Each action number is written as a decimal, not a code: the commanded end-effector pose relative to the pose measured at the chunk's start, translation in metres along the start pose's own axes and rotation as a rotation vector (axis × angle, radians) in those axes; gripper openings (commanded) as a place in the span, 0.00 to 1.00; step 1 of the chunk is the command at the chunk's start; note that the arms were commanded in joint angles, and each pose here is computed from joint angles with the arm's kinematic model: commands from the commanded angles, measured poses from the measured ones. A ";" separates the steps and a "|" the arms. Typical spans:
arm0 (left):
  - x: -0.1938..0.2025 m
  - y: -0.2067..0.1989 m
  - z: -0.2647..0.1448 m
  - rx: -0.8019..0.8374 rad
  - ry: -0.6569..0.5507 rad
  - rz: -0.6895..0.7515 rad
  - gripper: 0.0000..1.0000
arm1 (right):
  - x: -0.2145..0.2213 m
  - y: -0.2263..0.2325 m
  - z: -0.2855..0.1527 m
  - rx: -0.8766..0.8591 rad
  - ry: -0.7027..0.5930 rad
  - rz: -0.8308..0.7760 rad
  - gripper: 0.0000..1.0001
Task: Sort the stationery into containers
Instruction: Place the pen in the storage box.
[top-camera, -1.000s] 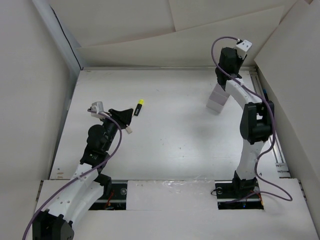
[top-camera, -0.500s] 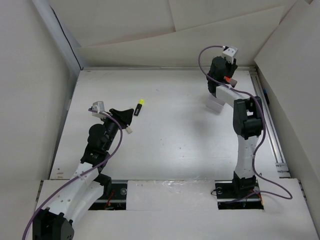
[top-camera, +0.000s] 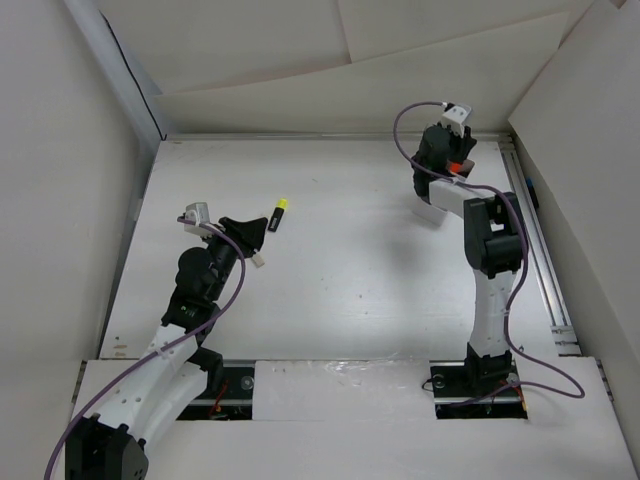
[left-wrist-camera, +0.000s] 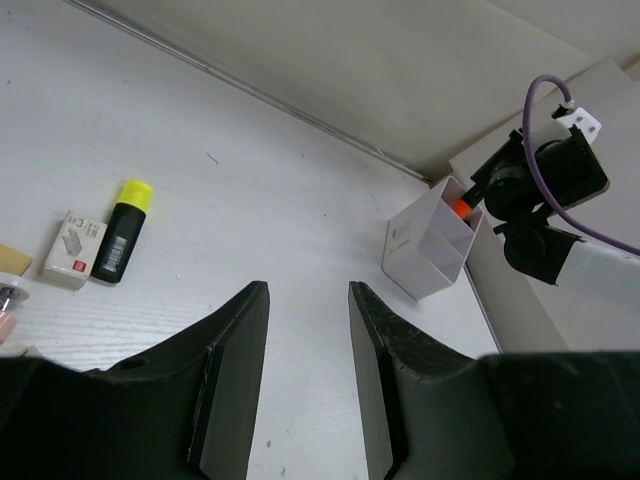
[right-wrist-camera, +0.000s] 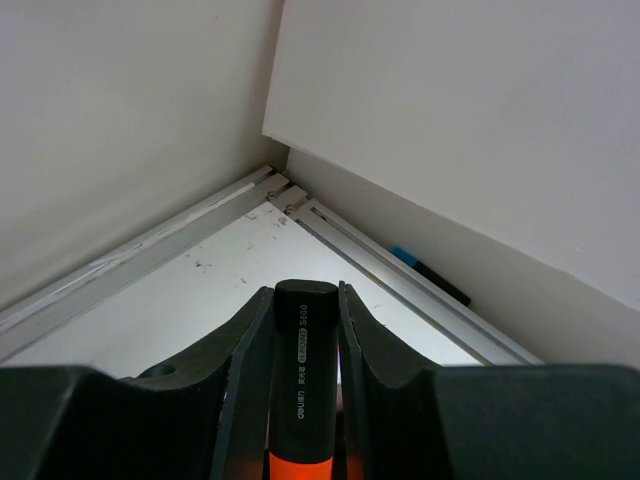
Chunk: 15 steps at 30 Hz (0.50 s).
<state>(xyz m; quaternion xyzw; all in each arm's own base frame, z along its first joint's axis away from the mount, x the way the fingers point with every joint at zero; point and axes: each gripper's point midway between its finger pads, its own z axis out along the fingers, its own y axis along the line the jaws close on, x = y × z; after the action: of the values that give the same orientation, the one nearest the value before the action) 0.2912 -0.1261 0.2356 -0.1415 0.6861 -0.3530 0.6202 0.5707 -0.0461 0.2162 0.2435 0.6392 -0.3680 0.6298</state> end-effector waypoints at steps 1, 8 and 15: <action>-0.021 -0.019 0.002 0.056 -0.059 0.004 0.34 | -0.006 -0.001 -0.007 0.025 -0.029 0.061 0.06; -0.024 -0.021 0.000 0.062 -0.068 0.004 0.34 | -0.020 -0.003 -0.022 0.017 -0.040 0.093 0.40; -0.026 -0.023 -0.002 0.071 -0.074 0.004 0.34 | -0.049 -0.002 -0.044 -0.023 -0.060 0.133 0.60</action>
<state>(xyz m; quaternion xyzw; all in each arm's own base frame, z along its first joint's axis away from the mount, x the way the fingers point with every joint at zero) 0.2904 -0.1254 0.2382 -0.1417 0.6828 -0.3539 0.6232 0.5611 -0.0128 0.2070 0.2297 0.6436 -0.3560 0.6374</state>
